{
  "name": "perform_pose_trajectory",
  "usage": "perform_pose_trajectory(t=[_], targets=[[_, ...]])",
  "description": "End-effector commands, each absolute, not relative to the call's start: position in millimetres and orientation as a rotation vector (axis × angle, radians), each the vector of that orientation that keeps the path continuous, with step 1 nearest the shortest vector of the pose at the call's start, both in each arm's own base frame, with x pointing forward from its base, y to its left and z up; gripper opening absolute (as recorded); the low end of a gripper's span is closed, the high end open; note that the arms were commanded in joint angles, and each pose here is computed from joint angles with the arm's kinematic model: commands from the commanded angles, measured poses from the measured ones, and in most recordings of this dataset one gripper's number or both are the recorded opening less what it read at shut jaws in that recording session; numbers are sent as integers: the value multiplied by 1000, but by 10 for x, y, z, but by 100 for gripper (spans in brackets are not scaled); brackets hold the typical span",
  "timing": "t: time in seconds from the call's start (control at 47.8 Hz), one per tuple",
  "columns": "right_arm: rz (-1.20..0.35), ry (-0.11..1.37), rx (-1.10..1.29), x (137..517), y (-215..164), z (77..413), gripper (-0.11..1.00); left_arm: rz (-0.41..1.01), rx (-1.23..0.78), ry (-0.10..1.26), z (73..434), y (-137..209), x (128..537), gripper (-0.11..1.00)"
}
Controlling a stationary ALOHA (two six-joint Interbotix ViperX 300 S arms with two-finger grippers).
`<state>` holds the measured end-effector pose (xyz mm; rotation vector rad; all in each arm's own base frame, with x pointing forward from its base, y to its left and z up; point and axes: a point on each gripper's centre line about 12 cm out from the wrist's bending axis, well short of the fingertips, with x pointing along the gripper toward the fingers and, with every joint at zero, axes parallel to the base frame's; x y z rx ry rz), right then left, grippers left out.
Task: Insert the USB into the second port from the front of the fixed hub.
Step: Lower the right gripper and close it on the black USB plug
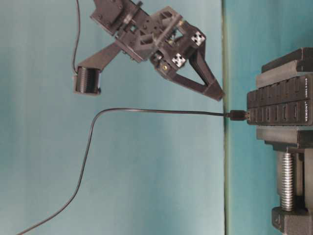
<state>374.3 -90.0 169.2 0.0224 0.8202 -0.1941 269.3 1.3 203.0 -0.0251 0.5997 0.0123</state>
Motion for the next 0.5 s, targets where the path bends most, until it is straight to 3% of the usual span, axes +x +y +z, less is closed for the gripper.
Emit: perform_pose_trajectory(t=[0.0, 0.481], targets=[[-197, 775, 11, 3803, -926, 1807, -1, 12, -21, 569, 2125, 18, 2742, 0], [-205, 764, 28, 3828, -937, 1781, -1, 12, -21, 574, 2114, 18, 2750, 0]])
